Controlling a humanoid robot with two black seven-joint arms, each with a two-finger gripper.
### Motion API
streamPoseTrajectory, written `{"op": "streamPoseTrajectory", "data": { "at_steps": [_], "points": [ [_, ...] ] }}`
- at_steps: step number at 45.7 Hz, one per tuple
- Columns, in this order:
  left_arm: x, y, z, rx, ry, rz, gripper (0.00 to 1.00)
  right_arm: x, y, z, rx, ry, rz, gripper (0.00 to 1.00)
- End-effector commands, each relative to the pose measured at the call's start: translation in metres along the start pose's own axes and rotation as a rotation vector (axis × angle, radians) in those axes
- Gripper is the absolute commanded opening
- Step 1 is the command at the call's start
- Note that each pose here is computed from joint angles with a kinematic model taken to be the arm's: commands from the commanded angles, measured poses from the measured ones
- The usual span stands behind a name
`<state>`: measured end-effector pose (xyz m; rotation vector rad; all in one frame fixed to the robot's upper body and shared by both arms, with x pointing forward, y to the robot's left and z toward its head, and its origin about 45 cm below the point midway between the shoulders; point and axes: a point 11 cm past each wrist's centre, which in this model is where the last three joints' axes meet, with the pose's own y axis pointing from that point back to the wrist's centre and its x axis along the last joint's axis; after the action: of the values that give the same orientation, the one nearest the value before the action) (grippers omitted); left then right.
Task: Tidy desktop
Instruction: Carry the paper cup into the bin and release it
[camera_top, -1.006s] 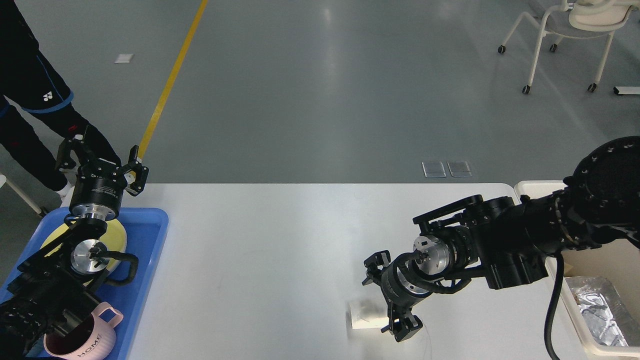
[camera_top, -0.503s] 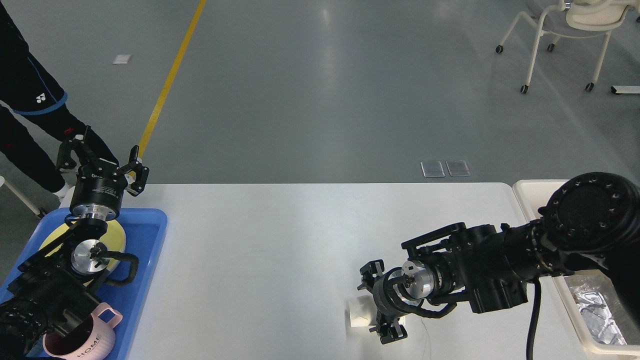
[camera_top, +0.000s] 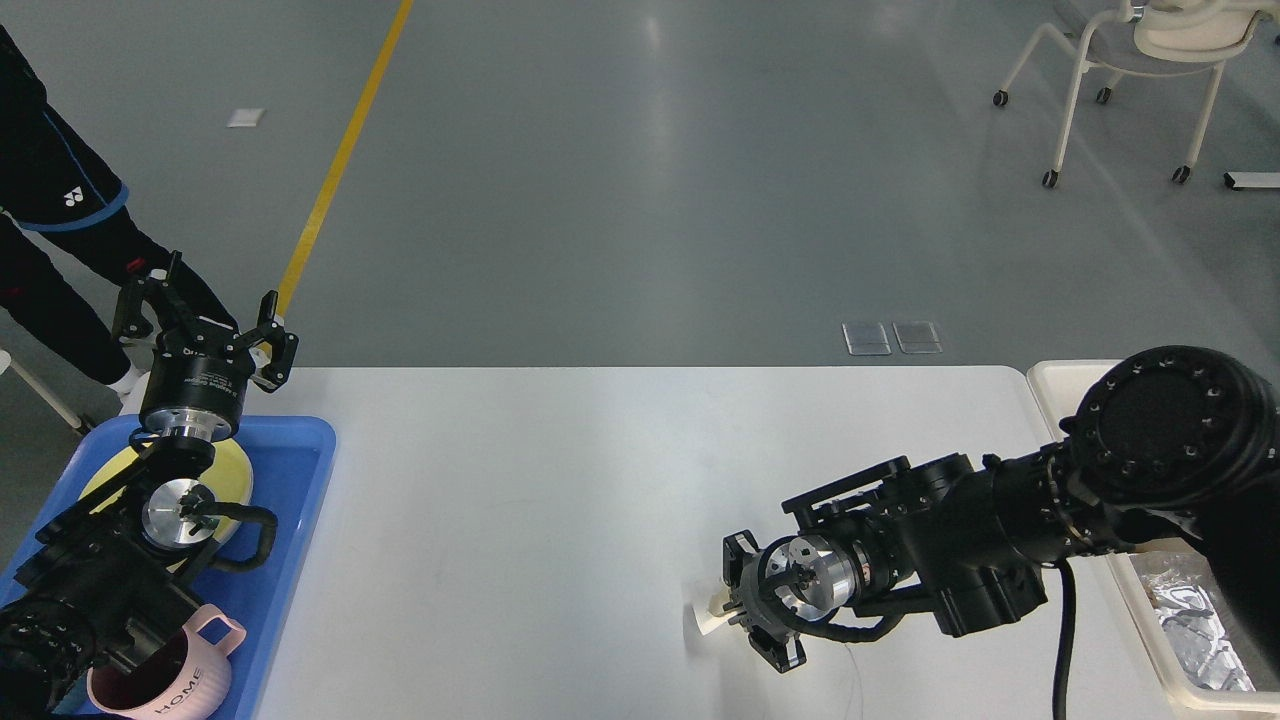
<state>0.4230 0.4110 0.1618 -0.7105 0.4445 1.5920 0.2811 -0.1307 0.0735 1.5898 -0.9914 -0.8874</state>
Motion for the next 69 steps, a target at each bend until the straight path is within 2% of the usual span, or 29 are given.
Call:
{"op": "streamPoseTrajectory", "data": {
  "at_steps": [1,10,17,26,32,40,50,57,69],
  "points": [
    [0.0,0.0,0.0,0.0,0.0,0.001,0.97,0.014,0.023,-0.014,0.032,0.024,0.005,0.0],
    [0.0,0.0,0.0,0.0,0.001,0.0,0.97,0.038,0.094,-0.047,0.099,0.282,-0.029,0.0],
    [0.0,0.0,0.001,-0.001,-0.001,0.001,0.97,0.062,0.155,-0.078,0.115,0.598,0.04,0.0],
    [0.0,0.0,0.0,0.0,0.001,0.0,0.97,0.075,0.253,-0.11,0.051,1.052,0.103,0.0],
    [0.0,0.0,0.0,0.0,-0.001,0.002,0.97,0.064,0.283,-0.113,0.002,1.155,0.079,0.0],
    [0.0,0.0,0.0,0.0,0.0,0.001,0.97,0.077,0.283,-0.115,-0.01,1.145,0.12,0.0],
    [0.0,0.0,0.0,0.0,0.001,0.0,0.97,0.198,0.253,-0.09,-0.082,0.899,0.324,0.0],
    [0.0,0.0,0.0,0.0,0.001,0.0,0.97,0.279,0.214,-0.042,-0.131,0.717,0.42,0.0],
    [0.0,0.0,0.0,0.0,0.0,0.001,0.97,0.349,0.146,0.04,-0.214,0.565,0.639,0.0]
  ]
}}
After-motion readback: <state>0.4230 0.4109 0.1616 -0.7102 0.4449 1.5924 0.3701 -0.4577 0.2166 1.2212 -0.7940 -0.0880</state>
